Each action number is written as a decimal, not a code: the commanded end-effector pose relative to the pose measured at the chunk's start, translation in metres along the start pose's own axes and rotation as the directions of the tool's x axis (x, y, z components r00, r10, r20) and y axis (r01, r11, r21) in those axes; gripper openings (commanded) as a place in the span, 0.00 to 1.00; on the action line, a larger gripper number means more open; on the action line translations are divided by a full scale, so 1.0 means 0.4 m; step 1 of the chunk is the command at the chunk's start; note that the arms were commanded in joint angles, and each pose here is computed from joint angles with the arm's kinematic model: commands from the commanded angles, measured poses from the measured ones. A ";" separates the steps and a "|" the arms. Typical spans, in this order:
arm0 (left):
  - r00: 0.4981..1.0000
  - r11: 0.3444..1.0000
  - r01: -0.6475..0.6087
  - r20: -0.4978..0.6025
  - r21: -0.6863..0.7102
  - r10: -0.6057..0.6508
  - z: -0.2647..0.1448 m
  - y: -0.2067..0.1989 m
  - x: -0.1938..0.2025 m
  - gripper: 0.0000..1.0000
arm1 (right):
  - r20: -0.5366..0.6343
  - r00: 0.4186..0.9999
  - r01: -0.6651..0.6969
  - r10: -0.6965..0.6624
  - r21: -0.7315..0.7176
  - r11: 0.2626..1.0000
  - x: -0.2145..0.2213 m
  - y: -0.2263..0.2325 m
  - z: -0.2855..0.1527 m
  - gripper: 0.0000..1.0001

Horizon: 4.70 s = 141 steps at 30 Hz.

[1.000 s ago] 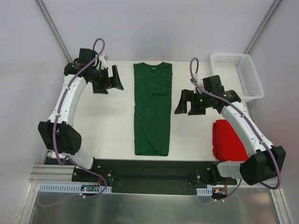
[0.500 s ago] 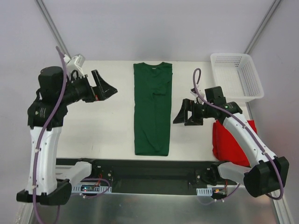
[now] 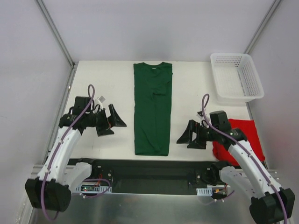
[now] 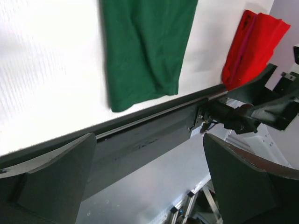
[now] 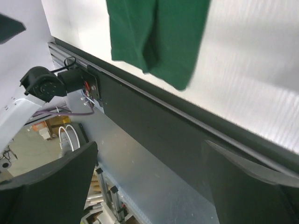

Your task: Fold and stack the t-shirts

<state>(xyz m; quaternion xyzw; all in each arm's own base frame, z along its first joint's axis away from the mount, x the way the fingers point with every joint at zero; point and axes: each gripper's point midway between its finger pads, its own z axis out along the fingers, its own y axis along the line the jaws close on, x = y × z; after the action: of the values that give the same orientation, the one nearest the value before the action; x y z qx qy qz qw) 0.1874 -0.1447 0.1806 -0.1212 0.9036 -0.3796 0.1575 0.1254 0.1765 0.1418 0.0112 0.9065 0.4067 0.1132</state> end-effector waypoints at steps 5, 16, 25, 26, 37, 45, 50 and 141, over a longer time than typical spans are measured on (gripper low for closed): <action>0.997 0.998 -0.030 0.062 -0.058 0.034 -0.076 0.037 0.102 0.99 | 0.016 0.997 -0.078 0.076 0.112 0.991 0.099 -0.044 0.013 0.96; 0.994 0.998 0.027 0.106 -0.058 -0.021 -0.019 0.116 0.138 0.99 | -0.011 1.000 0.010 -0.010 -0.007 1.000 0.107 -0.010 0.121 0.96; 0.990 0.997 -0.008 0.140 -0.070 0.018 -0.026 0.110 0.111 0.99 | -0.013 0.998 0.056 -0.056 0.056 0.997 0.078 -0.022 0.121 0.96; 0.990 0.996 -0.015 0.137 -0.088 0.027 -0.024 0.115 0.104 0.99 | -0.013 0.999 0.038 -0.037 0.061 0.997 0.073 -0.040 0.135 0.96; 0.992 0.985 0.128 0.010 -0.118 -0.127 0.061 0.136 0.076 0.99 | -0.007 1.000 -0.028 0.028 0.033 0.999 0.006 -0.109 0.153 0.96; 0.998 0.993 0.052 0.015 0.103 -0.054 0.062 0.005 0.027 0.99 | -0.014 1.000 0.010 -0.010 0.006 1.000 -0.036 -0.062 0.142 0.96; 0.991 0.985 -0.060 0.129 0.160 0.039 0.014 -0.050 0.002 0.99 | -0.016 1.000 0.018 -0.018 0.002 1.000 -0.045 -0.051 0.140 0.96; 0.968 0.963 0.136 -0.238 0.232 -0.080 0.273 0.140 0.287 0.95 | 0.045 0.988 -0.142 0.146 -0.087 0.986 0.146 -0.082 0.334 0.96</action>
<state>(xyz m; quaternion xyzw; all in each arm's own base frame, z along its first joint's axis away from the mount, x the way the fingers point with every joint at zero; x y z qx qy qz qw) 0.1171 -0.2184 0.0519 -0.1070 0.8490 -0.5166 0.0305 0.1062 0.2683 0.0456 0.0716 0.8648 0.4826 0.1188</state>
